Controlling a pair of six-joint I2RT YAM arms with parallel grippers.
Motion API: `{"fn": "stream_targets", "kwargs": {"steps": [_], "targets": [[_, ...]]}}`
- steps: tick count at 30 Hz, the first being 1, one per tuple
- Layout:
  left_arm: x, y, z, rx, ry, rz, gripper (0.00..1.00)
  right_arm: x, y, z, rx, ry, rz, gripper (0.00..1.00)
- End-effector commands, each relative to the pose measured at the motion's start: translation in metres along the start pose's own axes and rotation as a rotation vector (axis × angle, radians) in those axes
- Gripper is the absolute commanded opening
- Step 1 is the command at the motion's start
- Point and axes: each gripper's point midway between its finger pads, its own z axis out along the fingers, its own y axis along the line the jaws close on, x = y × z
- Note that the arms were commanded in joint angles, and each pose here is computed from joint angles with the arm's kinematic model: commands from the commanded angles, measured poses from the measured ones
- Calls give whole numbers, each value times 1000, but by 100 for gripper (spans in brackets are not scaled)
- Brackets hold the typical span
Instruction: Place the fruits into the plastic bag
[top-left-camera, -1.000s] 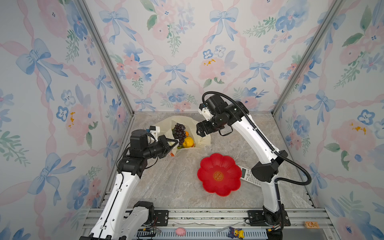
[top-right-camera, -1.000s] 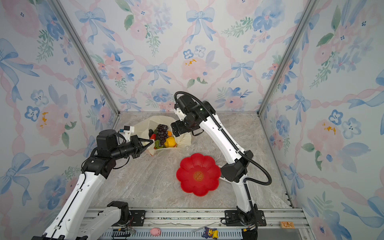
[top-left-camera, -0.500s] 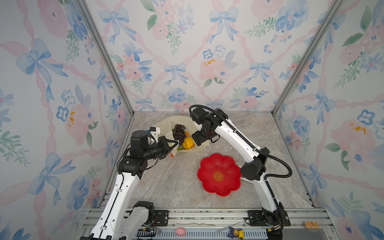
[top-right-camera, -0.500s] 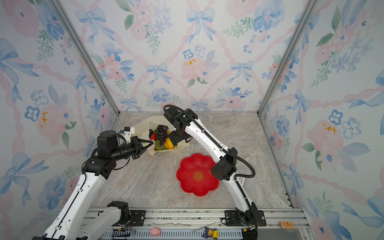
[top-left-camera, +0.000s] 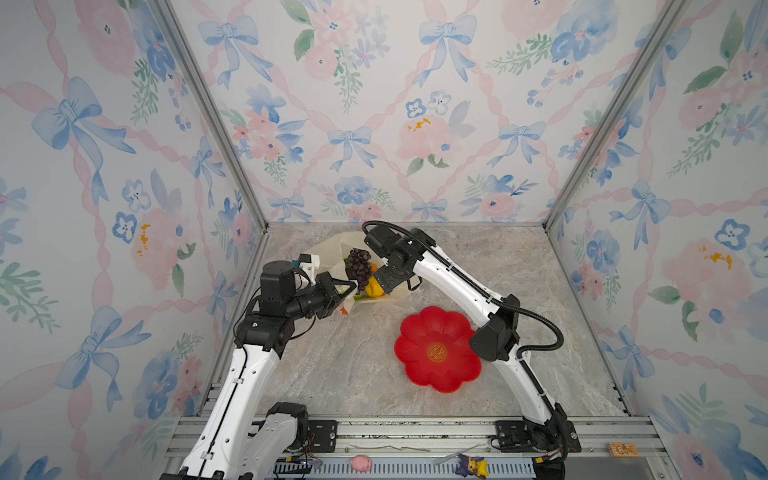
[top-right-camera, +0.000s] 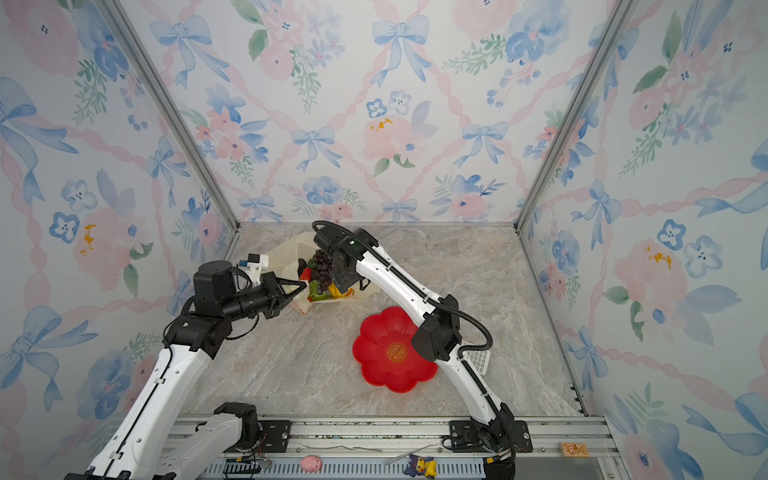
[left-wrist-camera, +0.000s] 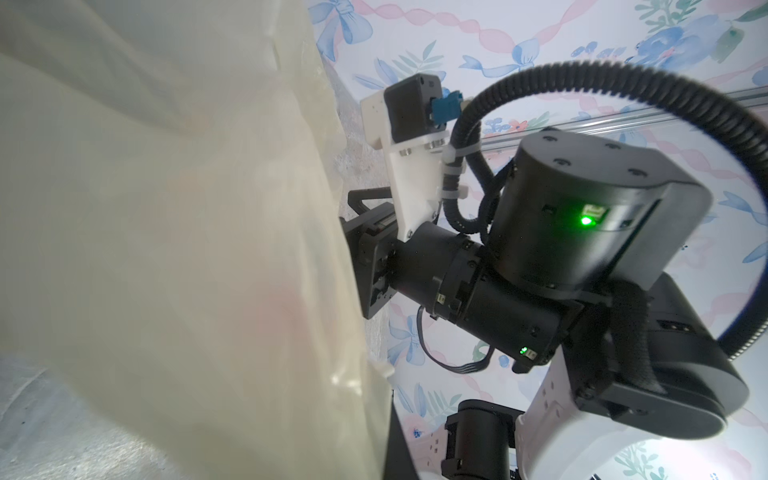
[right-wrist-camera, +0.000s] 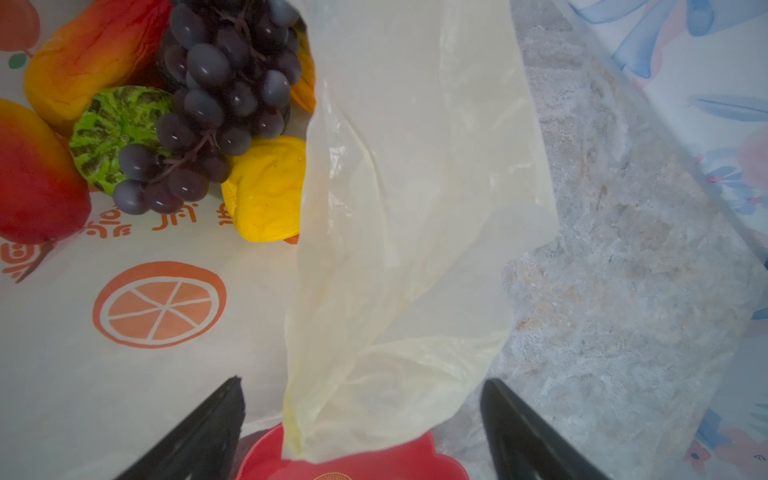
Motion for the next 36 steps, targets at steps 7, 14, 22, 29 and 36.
{"fn": "stream_targets", "kwargs": {"steps": [7, 14, 22, 29, 36], "targets": [[0, 3, 1, 16, 17, 22, 0, -1, 13, 23, 57, 9, -100, 91], [0, 6, 1, 13, 23, 13, 0, 6, 9, 37, 114, 48, -135, 91], [-1, 8, 2, 9, 22, 6, 0, 6, 0, 46, 195, 53, -168, 87], [-1, 9, 2, 8, 23, 2, 0, 13, 4, 54, 220, 79, -211, 84], [-2, 8, 1, 10, 20, 3, 0, 19, 5, 61, 251, 99, -245, 81]]}}
